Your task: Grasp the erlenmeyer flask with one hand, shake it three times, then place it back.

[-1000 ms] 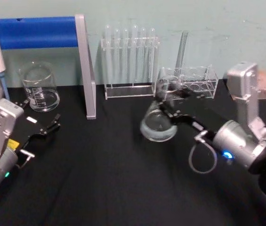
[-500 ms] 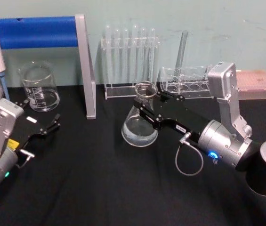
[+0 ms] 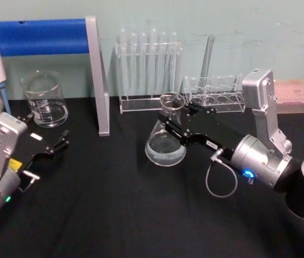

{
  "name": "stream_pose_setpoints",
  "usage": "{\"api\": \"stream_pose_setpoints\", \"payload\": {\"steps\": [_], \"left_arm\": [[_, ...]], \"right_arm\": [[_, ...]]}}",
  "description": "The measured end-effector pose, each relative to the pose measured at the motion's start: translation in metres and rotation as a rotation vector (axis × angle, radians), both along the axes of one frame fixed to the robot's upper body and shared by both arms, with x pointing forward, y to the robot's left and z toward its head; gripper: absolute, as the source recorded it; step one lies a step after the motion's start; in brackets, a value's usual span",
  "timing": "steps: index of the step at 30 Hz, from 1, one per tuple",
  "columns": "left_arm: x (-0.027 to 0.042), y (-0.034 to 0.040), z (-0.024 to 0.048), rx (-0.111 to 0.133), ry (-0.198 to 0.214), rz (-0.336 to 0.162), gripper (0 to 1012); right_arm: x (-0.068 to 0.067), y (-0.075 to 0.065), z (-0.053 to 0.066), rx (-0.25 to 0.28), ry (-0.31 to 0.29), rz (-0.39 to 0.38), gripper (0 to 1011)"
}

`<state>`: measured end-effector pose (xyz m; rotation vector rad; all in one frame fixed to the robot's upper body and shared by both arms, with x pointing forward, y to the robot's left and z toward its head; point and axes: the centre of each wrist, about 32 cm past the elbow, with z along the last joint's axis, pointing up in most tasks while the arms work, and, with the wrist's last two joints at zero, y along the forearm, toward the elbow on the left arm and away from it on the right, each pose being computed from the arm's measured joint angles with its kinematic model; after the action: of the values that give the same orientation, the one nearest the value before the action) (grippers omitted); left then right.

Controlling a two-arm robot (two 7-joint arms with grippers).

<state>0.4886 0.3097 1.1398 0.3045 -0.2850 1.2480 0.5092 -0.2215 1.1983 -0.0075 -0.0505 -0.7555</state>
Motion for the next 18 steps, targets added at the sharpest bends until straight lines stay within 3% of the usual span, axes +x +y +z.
{"api": "stream_pose_setpoints", "payload": {"steps": [18], "left_arm": [[0.0,0.0,0.0,0.0,0.0,0.0,1001]], "right_arm": [[0.002,-0.014,-0.012,-0.031,0.048,0.089,448]]}}
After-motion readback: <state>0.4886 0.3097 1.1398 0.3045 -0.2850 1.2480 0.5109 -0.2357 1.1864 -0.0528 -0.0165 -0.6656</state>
